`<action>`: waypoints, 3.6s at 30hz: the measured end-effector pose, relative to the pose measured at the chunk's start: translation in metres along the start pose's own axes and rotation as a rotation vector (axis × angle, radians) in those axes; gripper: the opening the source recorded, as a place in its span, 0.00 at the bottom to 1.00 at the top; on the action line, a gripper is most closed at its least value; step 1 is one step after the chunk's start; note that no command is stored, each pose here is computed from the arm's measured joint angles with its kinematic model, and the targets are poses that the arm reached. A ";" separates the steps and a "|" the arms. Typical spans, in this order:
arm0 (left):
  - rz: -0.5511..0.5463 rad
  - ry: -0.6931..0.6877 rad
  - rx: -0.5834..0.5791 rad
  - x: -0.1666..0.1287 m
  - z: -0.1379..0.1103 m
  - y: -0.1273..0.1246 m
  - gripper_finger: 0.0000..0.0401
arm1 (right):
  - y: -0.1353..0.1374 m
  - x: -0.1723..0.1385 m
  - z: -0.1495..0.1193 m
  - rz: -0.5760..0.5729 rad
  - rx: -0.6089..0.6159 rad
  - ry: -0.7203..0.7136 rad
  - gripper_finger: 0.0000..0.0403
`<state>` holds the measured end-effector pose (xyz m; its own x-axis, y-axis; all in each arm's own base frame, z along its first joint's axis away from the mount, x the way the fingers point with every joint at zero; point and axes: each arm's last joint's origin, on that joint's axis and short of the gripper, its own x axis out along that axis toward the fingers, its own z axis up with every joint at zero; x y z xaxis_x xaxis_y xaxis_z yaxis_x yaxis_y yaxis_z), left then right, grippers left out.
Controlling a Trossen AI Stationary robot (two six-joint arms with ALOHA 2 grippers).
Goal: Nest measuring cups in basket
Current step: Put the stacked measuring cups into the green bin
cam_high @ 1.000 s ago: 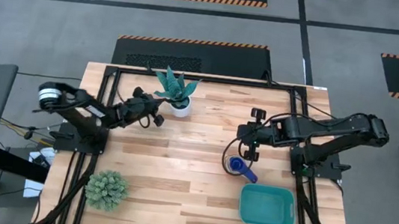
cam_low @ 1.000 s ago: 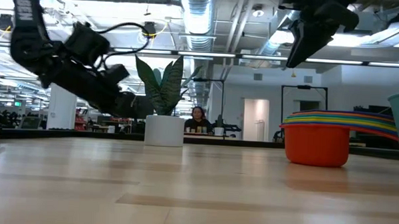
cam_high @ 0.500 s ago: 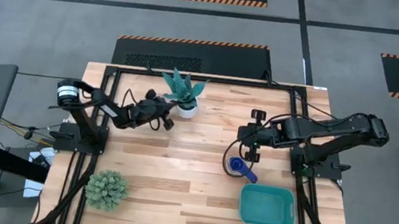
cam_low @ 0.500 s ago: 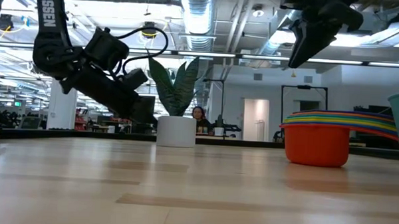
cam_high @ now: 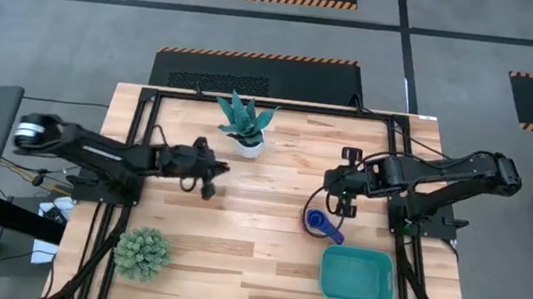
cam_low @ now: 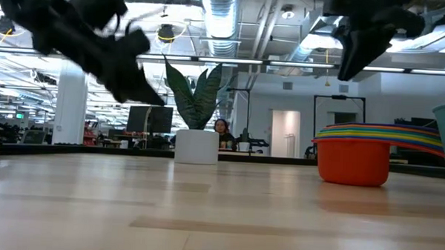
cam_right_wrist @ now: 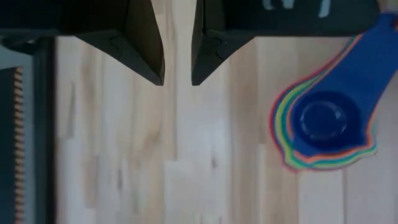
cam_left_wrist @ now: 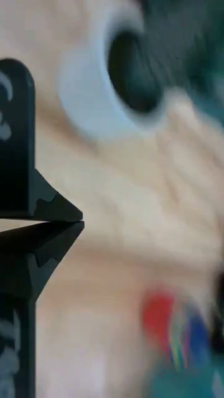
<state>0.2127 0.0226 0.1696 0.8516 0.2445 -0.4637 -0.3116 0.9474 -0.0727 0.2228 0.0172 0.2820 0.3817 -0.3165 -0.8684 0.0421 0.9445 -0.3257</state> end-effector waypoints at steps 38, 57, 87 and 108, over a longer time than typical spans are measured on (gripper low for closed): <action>-0.117 -0.122 0.239 0.010 0.011 -0.036 0.00 | 0.019 0.071 0.020 0.413 0.205 0.162 0.65; -0.054 -0.115 0.225 0.010 0.010 -0.034 0.00 | 0.014 0.085 0.023 0.478 0.213 0.173 0.65; -0.008 -0.119 0.143 0.010 0.011 -0.033 0.00 | 0.013 0.127 -0.007 0.708 0.254 0.066 0.65; -0.011 -0.115 0.126 0.010 0.010 -0.033 0.00 | 0.012 0.145 -0.005 0.795 0.279 0.067 0.40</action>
<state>0.2360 -0.0037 0.1761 0.8995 0.2487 -0.3593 -0.2526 0.9669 0.0370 0.2743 -0.0174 0.1501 0.3388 0.4551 -0.8235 0.0138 0.8727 0.4880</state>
